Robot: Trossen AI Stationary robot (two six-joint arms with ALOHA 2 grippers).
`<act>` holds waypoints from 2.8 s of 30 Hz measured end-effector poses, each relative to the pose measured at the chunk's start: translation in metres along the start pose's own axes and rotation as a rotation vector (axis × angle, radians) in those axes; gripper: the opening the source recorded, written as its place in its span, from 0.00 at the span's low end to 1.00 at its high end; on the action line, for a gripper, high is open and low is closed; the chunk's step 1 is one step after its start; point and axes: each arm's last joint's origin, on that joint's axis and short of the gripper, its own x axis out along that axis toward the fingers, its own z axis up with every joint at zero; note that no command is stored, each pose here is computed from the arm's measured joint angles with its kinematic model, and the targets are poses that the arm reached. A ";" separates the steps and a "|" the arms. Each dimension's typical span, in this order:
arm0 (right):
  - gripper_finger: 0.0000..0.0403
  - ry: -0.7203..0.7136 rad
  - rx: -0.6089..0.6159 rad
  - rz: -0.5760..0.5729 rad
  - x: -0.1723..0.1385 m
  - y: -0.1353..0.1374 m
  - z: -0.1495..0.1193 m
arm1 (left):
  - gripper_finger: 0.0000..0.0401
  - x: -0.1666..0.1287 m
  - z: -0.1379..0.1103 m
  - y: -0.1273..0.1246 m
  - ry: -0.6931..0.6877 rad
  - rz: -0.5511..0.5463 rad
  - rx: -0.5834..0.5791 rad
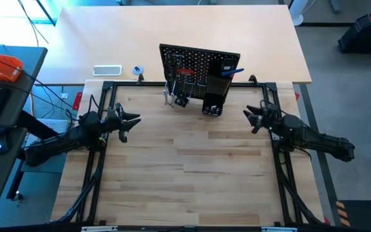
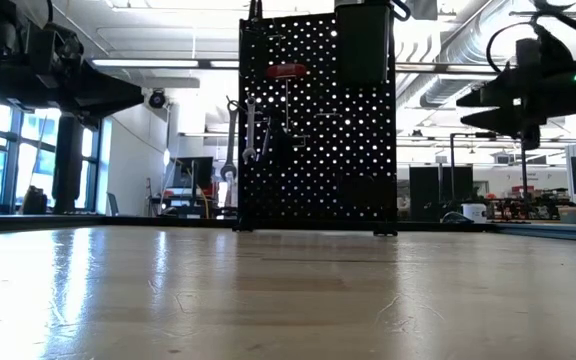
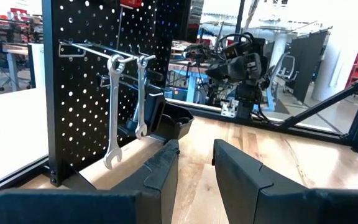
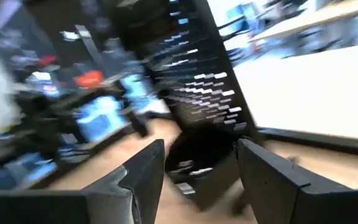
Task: Hang tools onto peg board
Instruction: Return to home position
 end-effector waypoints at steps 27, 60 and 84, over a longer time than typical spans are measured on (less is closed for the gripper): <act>0.48 0.000 -0.219 -0.124 0.000 -0.005 -0.002 | 0.23 0.000 0.000 0.000 0.000 0.000 0.000; 0.48 0.000 -0.220 -0.124 0.000 -0.005 -0.002 | 0.23 0.000 0.000 0.000 0.000 0.000 0.000; 0.48 0.001 -0.221 -0.124 0.000 -0.005 -0.002 | 0.23 0.000 0.000 0.000 0.000 0.000 0.000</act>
